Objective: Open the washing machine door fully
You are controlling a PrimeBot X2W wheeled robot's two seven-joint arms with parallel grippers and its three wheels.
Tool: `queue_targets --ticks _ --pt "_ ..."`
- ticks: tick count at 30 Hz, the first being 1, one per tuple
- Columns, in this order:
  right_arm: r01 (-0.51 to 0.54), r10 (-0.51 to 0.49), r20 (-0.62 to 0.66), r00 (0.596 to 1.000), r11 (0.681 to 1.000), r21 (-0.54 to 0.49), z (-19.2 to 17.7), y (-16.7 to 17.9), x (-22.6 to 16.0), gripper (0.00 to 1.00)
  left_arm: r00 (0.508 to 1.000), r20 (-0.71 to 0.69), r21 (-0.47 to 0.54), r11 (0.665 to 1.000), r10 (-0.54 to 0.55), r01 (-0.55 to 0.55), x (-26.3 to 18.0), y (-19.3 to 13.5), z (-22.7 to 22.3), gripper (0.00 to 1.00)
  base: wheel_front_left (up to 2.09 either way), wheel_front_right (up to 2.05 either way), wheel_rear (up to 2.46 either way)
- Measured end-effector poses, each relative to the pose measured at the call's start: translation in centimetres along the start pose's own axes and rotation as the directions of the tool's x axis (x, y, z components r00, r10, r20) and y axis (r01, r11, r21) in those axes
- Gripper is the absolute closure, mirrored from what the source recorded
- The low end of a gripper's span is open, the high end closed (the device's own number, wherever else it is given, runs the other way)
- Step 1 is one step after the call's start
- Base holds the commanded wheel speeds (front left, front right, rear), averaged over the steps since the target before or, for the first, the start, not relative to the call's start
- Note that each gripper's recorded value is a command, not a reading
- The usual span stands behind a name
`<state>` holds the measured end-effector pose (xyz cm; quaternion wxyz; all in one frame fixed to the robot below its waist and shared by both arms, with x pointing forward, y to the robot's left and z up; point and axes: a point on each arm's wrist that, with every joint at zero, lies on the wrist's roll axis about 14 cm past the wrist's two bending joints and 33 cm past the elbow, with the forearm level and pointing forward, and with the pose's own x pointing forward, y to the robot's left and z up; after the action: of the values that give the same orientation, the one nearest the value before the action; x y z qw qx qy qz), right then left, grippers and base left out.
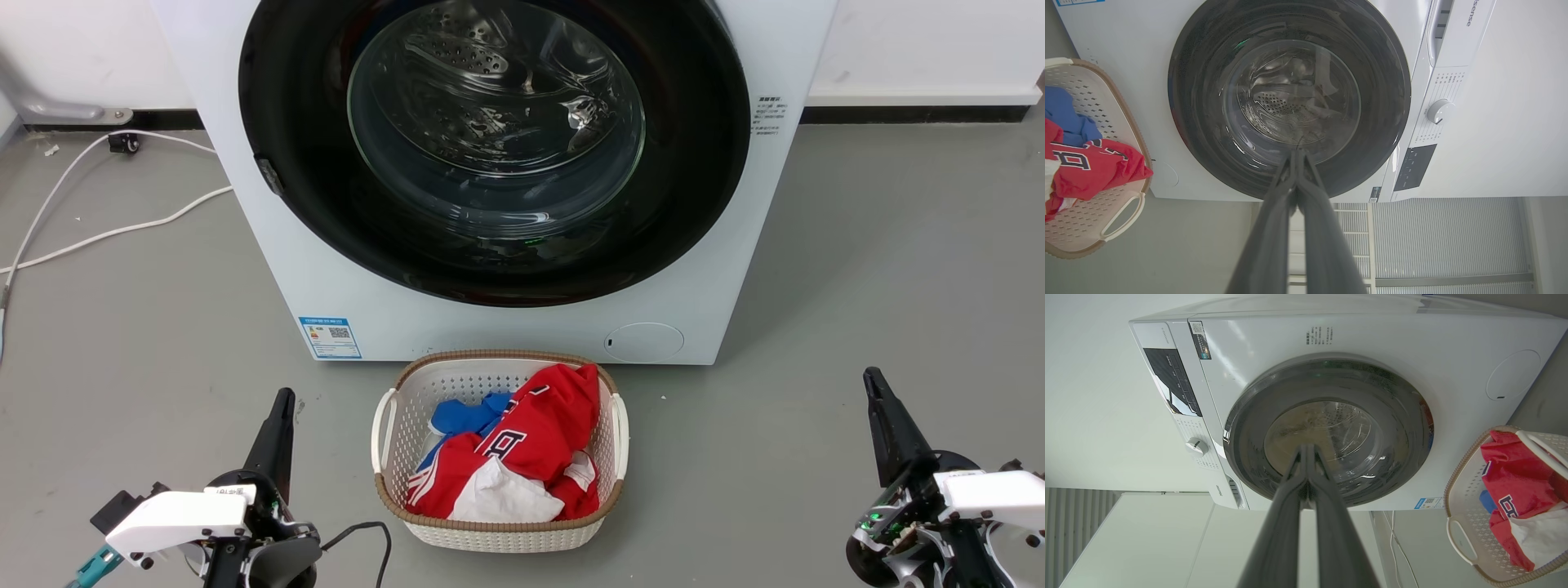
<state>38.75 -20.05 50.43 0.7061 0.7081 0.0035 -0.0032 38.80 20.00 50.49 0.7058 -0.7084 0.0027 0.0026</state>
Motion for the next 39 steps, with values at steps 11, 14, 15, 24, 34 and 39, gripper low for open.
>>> queue_targets --ticks 11,14,15,24,34,39 --pt "0.000 0.000 0.000 1.000 1.000 0.001 0.0 0.0 0.0 1.00 1.000 0.000 -0.001 1.000 0.000 0.000 0.0 0.0 0.0 1.00 0.00 0.00 0.00" --pt "0.000 0.000 0.000 1.000 1.000 0.000 0.0 0.0 0.0 1.00 1.000 0.000 -0.001 1.000 0.000 0.000 0.0 0.0 0.0 1.00 0.00 0.00 0.00" --pt "0.000 0.000 0.000 1.000 1.000 0.000 0.0 0.0 0.0 1.00 1.000 0.000 -0.001 1.000 0.000 0.000 0.0 0.0 0.0 1.00 0.00 0.00 0.00" --pt "0.000 0.000 0.001 1.000 1.000 0.001 0.0 0.0 0.0 1.00 1.000 0.000 -0.001 1.000 0.000 0.000 0.0 0.0 0.0 1.00 0.00 0.00 0.00" --pt "0.078 -0.078 0.019 0.997 0.997 -0.005 0.2 -2.6 -1.3 0.00 0.998 0.012 0.002 0.998 0.069 -0.069 -1.1 2.3 0.0 0.00 0.00 0.00 0.00" --pt "0.078 -0.075 0.049 0.996 0.995 -0.056 0.9 -2.4 -1.3 0.00 0.998 0.031 0.057 0.997 0.056 -0.058 -1.0 1.8 0.2 0.00 0.00 0.00 0.00"
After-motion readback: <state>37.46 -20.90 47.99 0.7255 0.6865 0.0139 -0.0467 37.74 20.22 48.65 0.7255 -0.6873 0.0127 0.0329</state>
